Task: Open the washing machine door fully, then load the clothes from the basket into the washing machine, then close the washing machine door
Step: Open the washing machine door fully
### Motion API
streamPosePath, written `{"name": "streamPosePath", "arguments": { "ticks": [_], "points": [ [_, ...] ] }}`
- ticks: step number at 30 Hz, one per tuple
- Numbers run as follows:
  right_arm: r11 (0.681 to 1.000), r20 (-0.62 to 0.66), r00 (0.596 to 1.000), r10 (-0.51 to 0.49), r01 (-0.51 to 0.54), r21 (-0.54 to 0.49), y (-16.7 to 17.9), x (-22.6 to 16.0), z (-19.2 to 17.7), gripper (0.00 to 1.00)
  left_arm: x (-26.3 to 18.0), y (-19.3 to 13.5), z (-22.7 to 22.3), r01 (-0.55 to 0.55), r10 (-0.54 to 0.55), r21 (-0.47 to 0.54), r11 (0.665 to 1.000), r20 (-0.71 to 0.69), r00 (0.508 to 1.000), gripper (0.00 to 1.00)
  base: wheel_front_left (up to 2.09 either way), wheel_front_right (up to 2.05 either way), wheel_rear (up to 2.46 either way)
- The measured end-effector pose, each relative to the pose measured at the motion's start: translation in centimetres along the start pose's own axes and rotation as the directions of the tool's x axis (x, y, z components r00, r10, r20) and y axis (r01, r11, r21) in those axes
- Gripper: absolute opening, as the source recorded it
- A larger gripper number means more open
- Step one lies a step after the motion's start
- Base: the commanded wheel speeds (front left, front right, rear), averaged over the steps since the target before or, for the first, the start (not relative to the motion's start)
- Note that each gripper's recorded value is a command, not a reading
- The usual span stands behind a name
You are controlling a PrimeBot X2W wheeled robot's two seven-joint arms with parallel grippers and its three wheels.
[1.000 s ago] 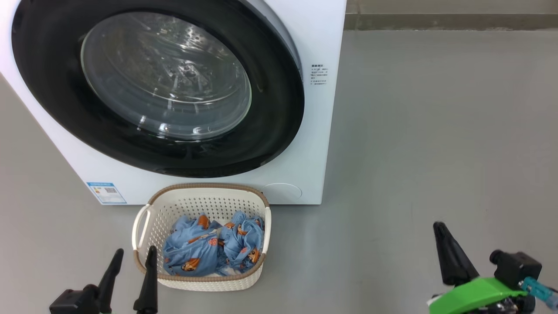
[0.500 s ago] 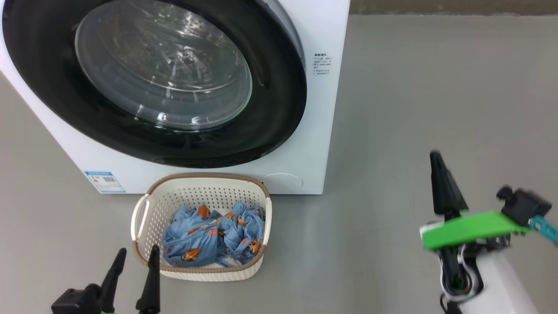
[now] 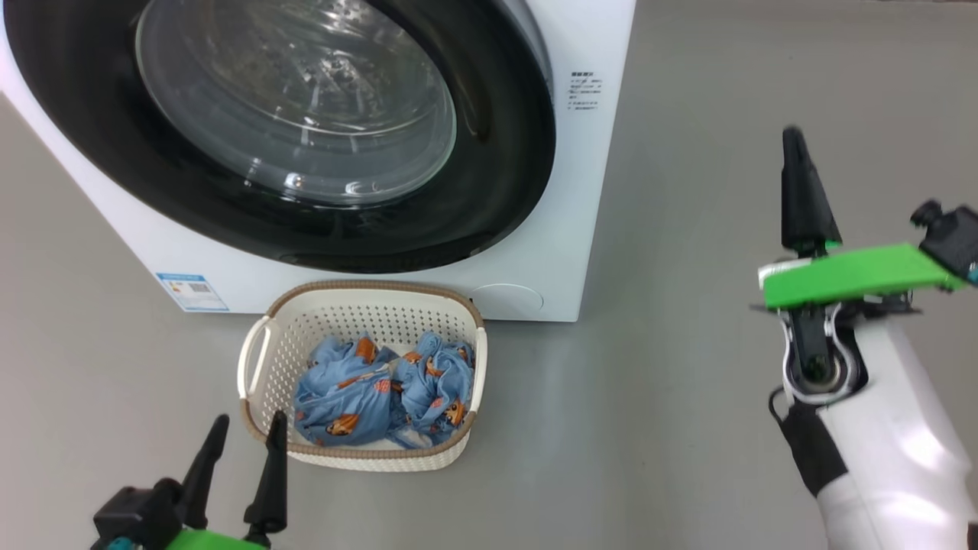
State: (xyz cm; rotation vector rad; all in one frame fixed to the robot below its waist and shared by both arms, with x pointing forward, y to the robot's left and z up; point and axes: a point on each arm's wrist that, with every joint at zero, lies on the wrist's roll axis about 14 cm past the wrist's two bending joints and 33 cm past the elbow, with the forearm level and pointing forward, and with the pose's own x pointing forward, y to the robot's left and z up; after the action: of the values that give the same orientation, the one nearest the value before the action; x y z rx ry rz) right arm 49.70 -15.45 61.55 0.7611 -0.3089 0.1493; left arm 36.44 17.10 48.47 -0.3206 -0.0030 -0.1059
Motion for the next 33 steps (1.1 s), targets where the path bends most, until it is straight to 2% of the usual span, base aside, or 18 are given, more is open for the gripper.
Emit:
{"name": "streamPosePath", "arguments": {
  "ticks": [6,12,17,22,25,26,29,33],
  "points": [
    [0.983,-0.030,0.999,0.012,-0.006,0.183,1.0,2.6,-0.9,0.00,0.6,0.2,0.5,0.000,0.000,0.006,1.000,0.012,1.000,1.00,0.00,0.00,0.00],
    [0.956,-0.169,0.982,0.078,-0.026,0.294,2.3,4.4,-3.0,0.00,1.1,0.6,0.4,-0.013,0.013,0.001,1.000,0.012,1.000,1.00,0.00,0.00,0.00],
    [0.920,-0.294,0.949,0.112,0.013,0.391,2.3,5.6,-5.1,0.00,1.6,1.0,0.4,-0.021,0.021,-0.003,1.000,0.009,1.000,1.00,0.00,0.00,0.00],
    [0.901,-0.391,0.905,0.167,0.021,0.432,2.8,6.5,-6.8,0.00,2.1,1.5,0.1,-0.034,0.034,-0.002,0.999,0.002,0.999,1.00,0.00,0.00,0.00],
    [0.884,-0.416,0.889,0.192,0.028,0.467,3.1,6.8,-7.4,0.00,2.2,1.7,-0.1,-0.040,0.040,-0.006,0.999,-0.004,0.999,1.00,0.00,0.00,0.00],
    [0.869,-0.444,0.868,0.221,0.031,0.494,3.5,7.1,-8.0,0.00,2.5,1.8,-0.1,-0.042,0.042,-0.005,0.999,-0.003,0.999,1.00,0.00,0.00,0.00],
    [0.854,-0.480,0.837,0.260,0.033,0.519,3.9,7.6,-8.8,0.00,3.0,2.0,-0.2,-0.042,0.042,-0.004,0.999,-0.005,0.999,1.00,0.00,0.00,0.00],
    [0.848,-0.498,0.821,0.279,0.032,0.529,3.8,8.7,-9.2,0.00,3.7,2.1,-0.4,-0.041,0.041,-0.007,0.999,-0.009,0.999,1.00,0.00,0.00,0.00]
  ]
}}
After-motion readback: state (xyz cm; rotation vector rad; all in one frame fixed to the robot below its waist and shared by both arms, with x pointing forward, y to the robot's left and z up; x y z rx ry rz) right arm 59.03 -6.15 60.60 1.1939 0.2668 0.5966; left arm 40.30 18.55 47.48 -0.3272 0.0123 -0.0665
